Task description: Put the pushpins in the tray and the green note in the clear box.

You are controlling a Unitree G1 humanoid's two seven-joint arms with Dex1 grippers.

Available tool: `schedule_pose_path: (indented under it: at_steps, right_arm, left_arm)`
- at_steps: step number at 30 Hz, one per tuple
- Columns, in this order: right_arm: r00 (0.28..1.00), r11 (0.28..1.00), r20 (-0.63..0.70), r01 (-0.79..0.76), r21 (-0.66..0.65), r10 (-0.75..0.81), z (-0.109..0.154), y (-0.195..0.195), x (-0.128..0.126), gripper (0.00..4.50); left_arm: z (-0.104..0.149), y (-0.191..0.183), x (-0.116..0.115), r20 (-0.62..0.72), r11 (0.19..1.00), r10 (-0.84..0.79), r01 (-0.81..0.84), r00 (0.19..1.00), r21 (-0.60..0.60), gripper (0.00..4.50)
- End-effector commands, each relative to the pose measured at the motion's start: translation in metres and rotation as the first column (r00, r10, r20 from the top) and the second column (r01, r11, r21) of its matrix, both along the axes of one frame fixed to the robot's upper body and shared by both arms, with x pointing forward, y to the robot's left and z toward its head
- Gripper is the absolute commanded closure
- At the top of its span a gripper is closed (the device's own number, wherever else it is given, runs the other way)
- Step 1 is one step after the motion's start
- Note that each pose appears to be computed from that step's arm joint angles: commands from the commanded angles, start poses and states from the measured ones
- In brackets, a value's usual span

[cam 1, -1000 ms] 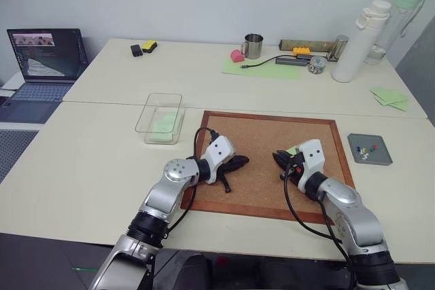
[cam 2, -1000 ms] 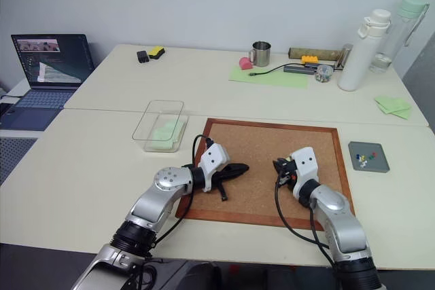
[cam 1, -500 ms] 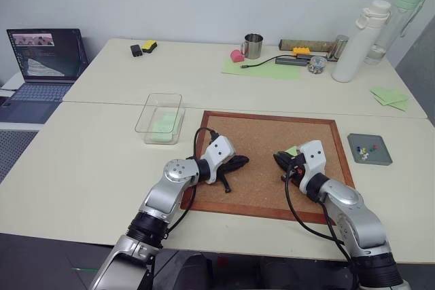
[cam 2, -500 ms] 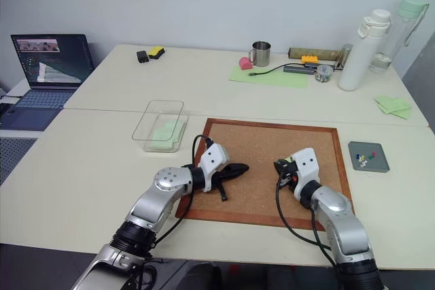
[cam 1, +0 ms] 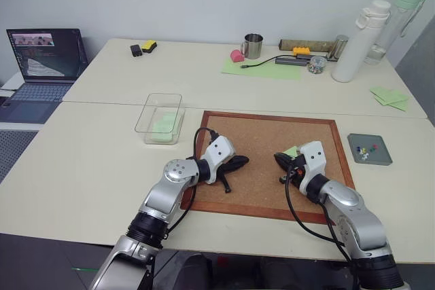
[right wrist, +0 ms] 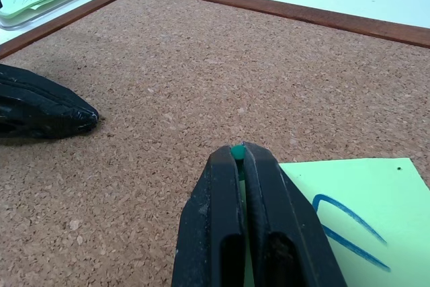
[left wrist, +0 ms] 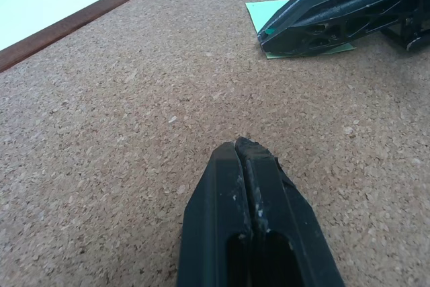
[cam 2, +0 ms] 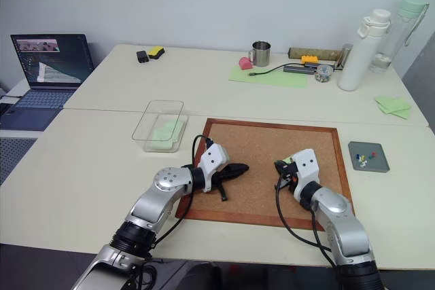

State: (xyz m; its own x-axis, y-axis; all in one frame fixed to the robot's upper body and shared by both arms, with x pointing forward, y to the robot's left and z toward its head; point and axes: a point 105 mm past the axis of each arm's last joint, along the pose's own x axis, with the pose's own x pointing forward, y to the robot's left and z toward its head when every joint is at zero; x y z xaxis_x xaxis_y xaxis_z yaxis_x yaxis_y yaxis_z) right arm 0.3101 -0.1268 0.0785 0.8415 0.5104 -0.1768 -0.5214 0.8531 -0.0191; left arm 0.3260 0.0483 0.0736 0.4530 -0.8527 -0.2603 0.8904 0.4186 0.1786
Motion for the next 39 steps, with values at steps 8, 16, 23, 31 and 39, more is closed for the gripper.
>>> schedule_pose_path:
  at_steps: [8,16,23,31,39]
  right_arm:
    - [0.997,1.0,0.076,0.0,0.025,-0.002,0.024,-0.003,-0.002,4.47]
    - [0.988,0.997,0.153,-0.01,0.082,-0.003,0.061,-0.007,-0.011,4.47]
    - [0.986,0.999,0.169,-0.004,0.034,-0.001,0.067,-0.011,-0.014,4.47]
    - [0.938,0.916,0.21,-0.188,-0.355,0.274,0.062,-0.003,-0.032,4.5]
    - [0.829,0.74,0.193,-0.332,-0.585,0.524,0.062,0.003,-0.044,4.5]
  left_arm:
    - [-0.011,0.001,-0.005,-0.035,1.0,-0.004,0.005,0.999,0.023,4.5]
    - [-0.012,0.0,-0.006,-0.039,1.0,-0.004,0.004,0.999,0.021,4.5]
    - [-0.009,-0.002,-0.003,-0.055,1.0,0.008,-0.009,0.998,-0.008,4.5]
    - [0.048,-0.01,-0.001,-0.279,0.936,-0.063,-0.041,0.958,-0.351,3.61]
    - [0.084,-0.013,-0.009,-0.437,0.869,-0.253,0.004,0.863,-0.495,2.12]
